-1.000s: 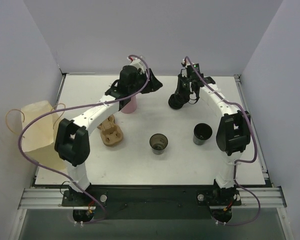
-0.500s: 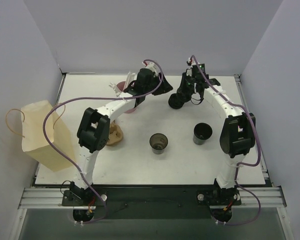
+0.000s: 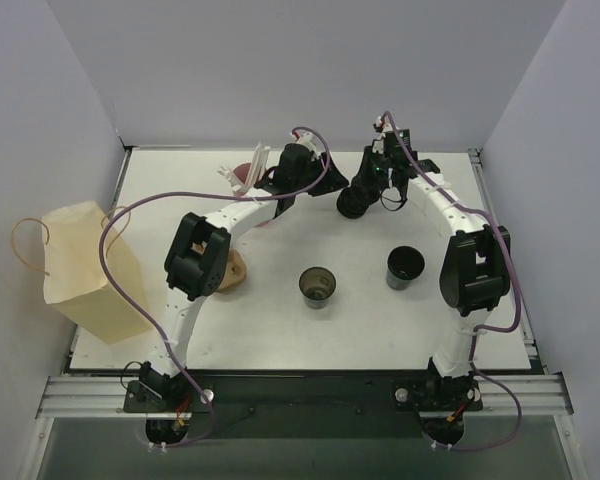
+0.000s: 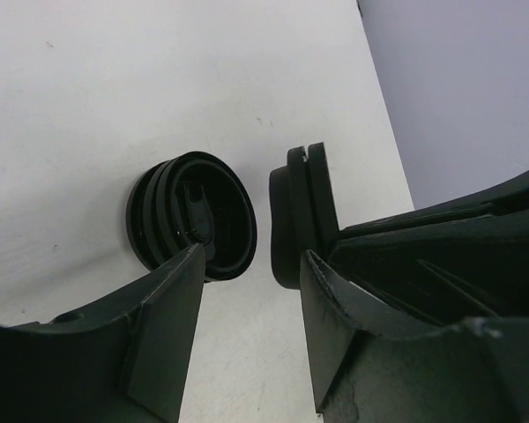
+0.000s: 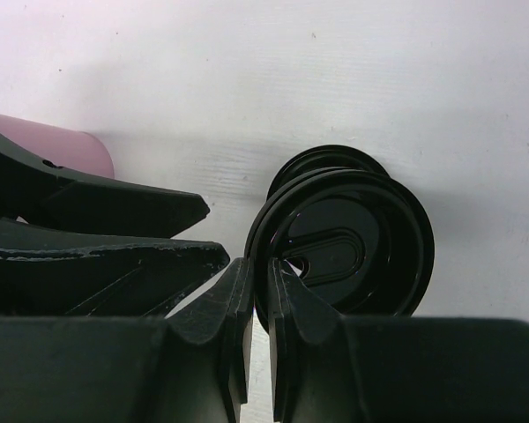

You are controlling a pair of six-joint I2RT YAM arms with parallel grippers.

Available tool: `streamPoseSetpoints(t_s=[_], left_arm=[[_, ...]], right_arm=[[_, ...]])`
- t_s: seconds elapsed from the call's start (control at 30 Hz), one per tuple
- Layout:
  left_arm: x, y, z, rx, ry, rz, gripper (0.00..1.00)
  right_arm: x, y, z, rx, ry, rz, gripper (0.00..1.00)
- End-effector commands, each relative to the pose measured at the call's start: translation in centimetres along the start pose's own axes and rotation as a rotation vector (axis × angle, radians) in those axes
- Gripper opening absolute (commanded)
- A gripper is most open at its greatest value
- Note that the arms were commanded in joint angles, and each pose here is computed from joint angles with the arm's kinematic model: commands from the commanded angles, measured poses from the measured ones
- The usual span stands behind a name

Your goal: Pack the takeout coffee

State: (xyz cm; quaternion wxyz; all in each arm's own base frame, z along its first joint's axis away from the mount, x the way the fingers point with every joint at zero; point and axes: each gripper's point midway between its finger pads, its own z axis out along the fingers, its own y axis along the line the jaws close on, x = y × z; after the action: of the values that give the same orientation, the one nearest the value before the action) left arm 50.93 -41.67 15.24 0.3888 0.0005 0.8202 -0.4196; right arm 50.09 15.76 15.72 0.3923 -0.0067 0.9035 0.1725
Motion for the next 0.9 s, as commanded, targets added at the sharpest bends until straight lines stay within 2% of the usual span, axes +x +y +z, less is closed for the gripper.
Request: streamPoseSetpoints(t_s=[0.0, 0.87], left_arm=[[-2.6, -3.0, -0.3, 0.114, -0.077, 0.018, 0.57], [-0.4, -1.0, 0.9, 0.1, -0.048, 0.002, 0.57]], right_arm=[[-1.5, 0.5, -0.6, -0.031, -0.054, 0.008, 0.11], [-1.2, 0.7, 0.4, -0.056, -0.047, 0.059, 0.09]])
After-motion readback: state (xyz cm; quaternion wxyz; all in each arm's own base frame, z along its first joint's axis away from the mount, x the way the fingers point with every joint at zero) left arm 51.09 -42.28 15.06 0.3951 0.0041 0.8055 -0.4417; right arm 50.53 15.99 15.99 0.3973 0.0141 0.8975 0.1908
